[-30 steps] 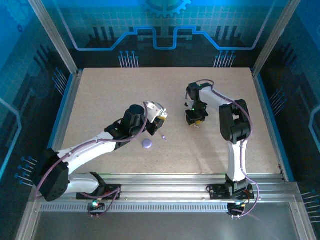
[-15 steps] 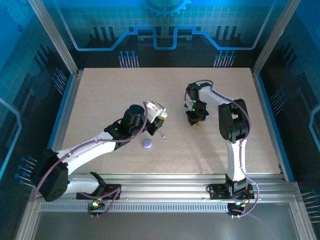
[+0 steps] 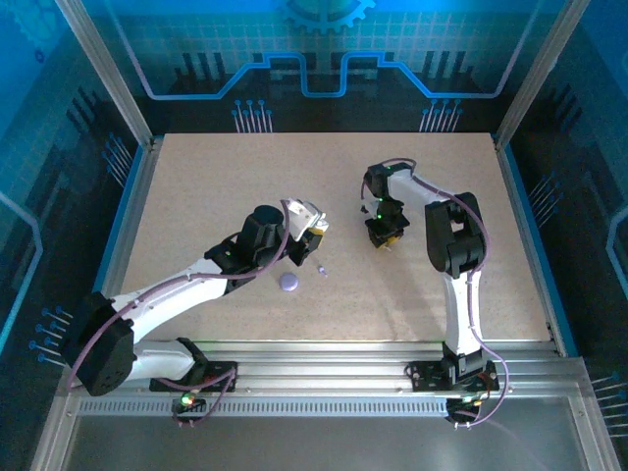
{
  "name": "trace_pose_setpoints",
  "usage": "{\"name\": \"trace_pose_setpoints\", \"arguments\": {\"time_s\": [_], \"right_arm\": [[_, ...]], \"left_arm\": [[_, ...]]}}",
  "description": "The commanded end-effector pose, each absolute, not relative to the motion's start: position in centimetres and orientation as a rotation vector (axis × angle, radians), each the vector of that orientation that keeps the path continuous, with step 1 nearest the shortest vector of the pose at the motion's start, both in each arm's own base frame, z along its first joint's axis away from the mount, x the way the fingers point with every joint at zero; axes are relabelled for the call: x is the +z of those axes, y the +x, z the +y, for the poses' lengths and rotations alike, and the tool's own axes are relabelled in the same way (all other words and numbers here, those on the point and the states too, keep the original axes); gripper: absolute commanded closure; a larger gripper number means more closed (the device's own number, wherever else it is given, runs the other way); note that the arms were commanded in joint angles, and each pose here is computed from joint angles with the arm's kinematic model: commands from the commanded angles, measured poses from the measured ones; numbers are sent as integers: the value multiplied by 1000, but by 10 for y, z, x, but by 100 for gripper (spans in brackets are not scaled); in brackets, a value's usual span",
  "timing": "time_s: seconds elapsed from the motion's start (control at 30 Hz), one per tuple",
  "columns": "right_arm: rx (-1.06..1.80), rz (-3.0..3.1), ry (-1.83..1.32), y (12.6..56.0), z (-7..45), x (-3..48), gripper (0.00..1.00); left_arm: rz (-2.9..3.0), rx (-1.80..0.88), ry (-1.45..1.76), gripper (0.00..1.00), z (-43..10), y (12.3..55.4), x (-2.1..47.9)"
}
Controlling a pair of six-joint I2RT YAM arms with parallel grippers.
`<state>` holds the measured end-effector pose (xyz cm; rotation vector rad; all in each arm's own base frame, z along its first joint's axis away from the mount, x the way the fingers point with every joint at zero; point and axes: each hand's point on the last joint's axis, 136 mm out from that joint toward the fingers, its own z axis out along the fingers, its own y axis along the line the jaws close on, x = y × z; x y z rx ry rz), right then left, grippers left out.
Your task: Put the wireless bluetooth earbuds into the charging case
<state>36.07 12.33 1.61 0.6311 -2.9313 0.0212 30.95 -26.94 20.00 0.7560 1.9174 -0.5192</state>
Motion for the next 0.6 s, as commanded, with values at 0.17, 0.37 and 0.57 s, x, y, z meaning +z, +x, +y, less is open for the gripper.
{"name": "trace_pose_setpoints", "arguments": {"time_s": [0.17,0.37,0.57], "right_arm": [[76,-2896,677,358,119,14,76],[68,-2932,648,359,117,22,80],[50,-2991,579,360,114,34,81]], "left_arm": [[1880,-532,720,85,-268,312,219],[1882,-533,718,85,-268,312,218],[1885,-547,718,85,-270,312,214]]}}
